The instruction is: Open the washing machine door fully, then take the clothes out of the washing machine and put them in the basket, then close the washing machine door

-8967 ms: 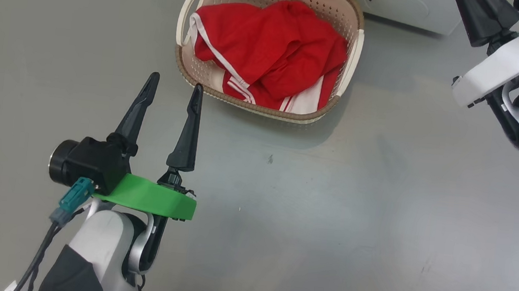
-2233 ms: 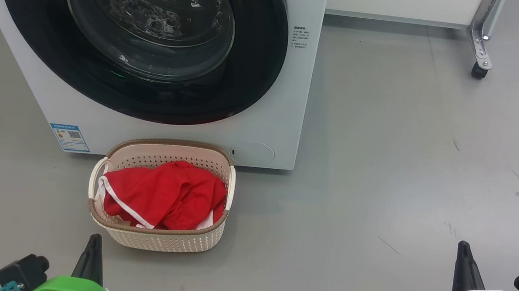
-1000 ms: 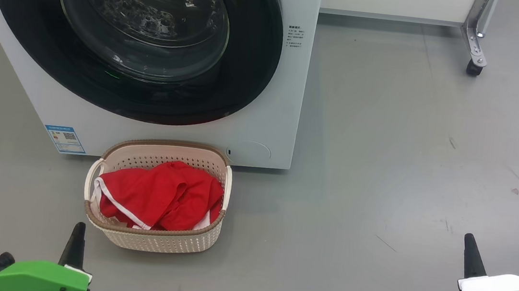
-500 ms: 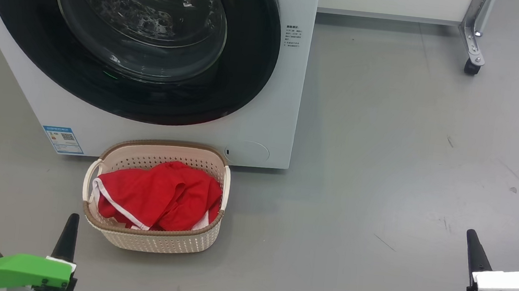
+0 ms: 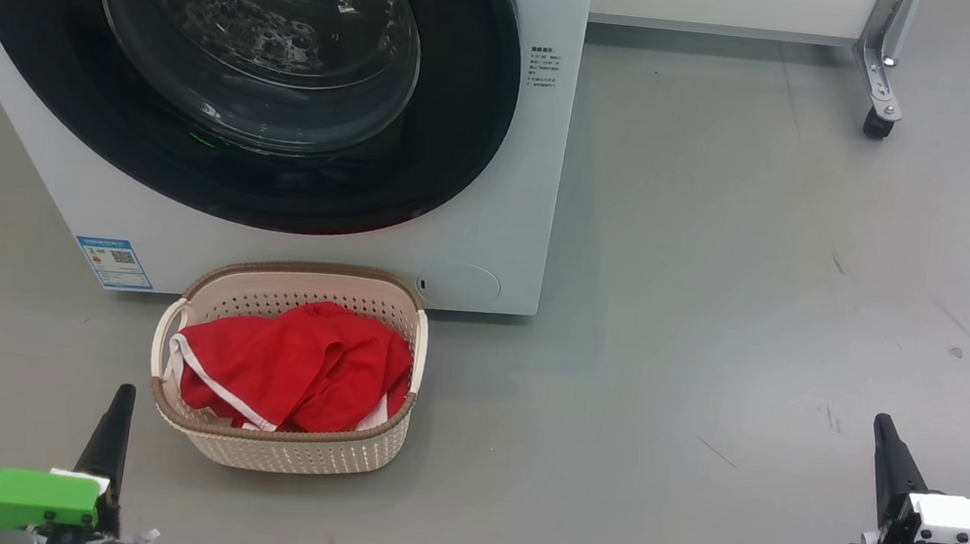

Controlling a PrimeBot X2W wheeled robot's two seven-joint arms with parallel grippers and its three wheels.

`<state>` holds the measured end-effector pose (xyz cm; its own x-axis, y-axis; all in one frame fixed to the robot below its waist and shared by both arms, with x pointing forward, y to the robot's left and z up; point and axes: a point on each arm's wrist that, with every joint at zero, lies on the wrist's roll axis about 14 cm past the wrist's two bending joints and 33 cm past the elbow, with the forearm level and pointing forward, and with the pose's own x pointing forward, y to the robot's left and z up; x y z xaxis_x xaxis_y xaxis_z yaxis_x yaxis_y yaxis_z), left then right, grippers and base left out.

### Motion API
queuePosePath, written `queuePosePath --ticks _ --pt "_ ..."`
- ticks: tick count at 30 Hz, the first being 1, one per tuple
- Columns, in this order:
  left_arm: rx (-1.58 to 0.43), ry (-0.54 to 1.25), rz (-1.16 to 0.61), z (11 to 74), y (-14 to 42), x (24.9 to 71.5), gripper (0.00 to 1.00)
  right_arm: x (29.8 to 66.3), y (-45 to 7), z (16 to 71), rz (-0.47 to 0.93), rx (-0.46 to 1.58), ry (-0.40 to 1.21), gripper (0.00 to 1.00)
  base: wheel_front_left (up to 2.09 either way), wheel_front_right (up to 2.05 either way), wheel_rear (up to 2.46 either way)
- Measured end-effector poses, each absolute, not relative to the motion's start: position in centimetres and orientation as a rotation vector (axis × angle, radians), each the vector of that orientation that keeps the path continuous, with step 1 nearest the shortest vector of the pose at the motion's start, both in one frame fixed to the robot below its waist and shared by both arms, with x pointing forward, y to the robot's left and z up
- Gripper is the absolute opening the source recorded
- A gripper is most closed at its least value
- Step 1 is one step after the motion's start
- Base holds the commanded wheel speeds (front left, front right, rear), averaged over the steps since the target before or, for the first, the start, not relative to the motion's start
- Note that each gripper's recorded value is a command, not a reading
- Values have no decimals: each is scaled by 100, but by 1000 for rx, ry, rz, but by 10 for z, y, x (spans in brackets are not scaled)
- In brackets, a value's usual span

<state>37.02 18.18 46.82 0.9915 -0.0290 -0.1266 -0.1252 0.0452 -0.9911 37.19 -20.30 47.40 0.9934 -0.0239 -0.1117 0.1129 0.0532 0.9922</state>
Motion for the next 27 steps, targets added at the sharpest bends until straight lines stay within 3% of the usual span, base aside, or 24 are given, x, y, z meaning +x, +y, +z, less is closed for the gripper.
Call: queuePosePath --ticks 27 --pt "-1584 101 58 475 184 374 0 374 -206 478 -97 1580 49 0 0 0 0"
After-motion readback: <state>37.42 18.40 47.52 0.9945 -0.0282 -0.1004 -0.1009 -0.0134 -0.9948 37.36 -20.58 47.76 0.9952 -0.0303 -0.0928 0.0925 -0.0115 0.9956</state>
